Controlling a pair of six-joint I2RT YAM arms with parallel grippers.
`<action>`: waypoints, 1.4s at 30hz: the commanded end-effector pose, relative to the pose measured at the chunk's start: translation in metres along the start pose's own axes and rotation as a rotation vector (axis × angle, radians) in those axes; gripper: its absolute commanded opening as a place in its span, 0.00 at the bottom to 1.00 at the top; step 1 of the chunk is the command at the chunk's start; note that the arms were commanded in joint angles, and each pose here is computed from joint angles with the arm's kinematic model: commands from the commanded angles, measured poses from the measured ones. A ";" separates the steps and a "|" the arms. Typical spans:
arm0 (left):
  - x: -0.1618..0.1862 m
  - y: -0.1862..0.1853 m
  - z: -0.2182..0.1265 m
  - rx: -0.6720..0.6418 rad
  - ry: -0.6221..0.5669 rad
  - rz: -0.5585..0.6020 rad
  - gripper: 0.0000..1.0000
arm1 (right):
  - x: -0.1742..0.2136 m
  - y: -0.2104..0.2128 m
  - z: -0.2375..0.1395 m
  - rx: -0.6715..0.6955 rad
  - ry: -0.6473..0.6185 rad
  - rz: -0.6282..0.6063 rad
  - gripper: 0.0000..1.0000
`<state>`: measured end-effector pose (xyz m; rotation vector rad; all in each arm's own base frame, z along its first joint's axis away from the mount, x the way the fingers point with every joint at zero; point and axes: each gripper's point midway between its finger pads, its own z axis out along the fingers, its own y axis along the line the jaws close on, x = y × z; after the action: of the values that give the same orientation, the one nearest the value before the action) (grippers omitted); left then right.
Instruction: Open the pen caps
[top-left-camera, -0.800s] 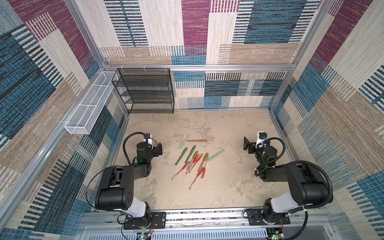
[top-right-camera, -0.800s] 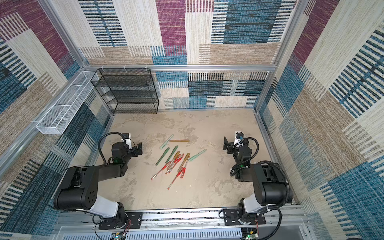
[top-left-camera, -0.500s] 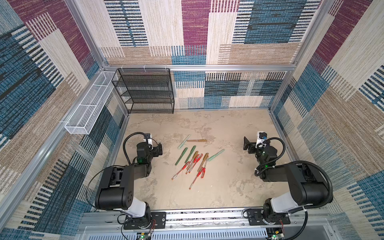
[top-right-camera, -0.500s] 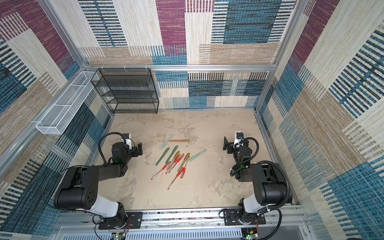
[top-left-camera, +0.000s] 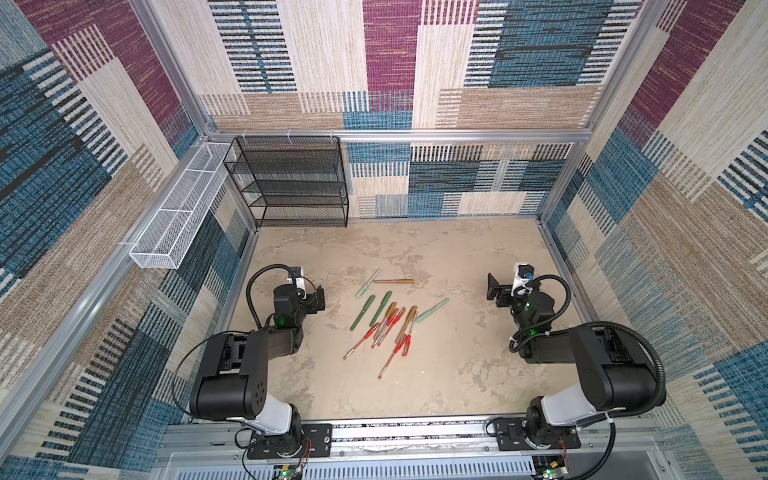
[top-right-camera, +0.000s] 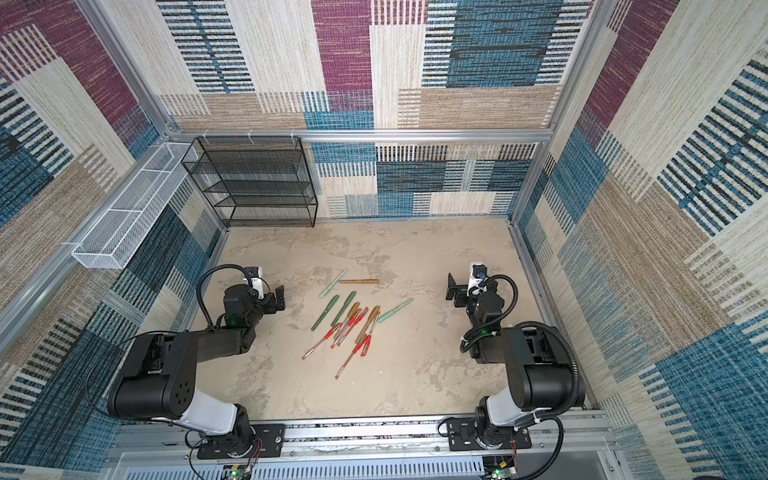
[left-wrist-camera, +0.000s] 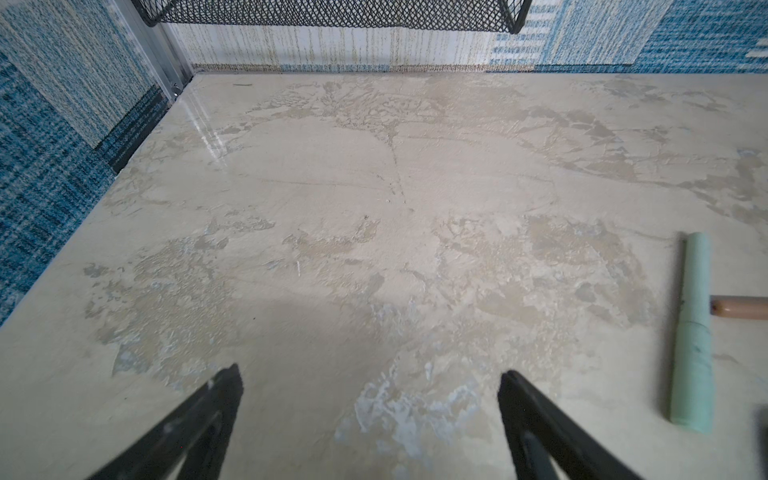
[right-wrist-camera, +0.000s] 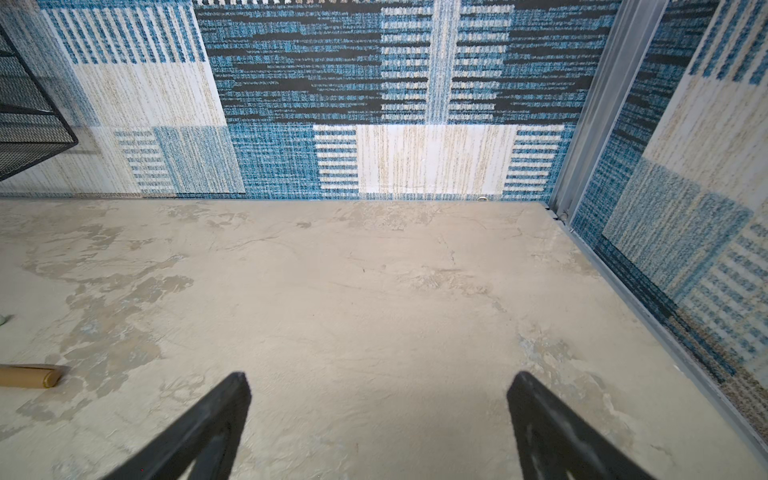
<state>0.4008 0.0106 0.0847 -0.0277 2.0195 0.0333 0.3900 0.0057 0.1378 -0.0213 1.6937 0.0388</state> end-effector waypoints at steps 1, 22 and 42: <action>-0.006 0.000 -0.001 -0.001 -0.021 0.000 0.99 | -0.007 0.000 0.000 0.001 -0.026 0.000 1.00; -0.094 -0.035 -0.062 0.222 0.157 0.099 0.99 | -0.062 0.001 0.014 0.009 0.138 0.193 1.00; -0.078 -0.033 -0.139 0.282 0.151 0.074 1.00 | -0.027 0.134 -0.008 -0.056 0.665 0.487 0.96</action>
<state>0.3084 -0.0221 0.2127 0.1909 2.1773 -0.1902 0.3883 0.1389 0.1859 0.3098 2.2357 0.5669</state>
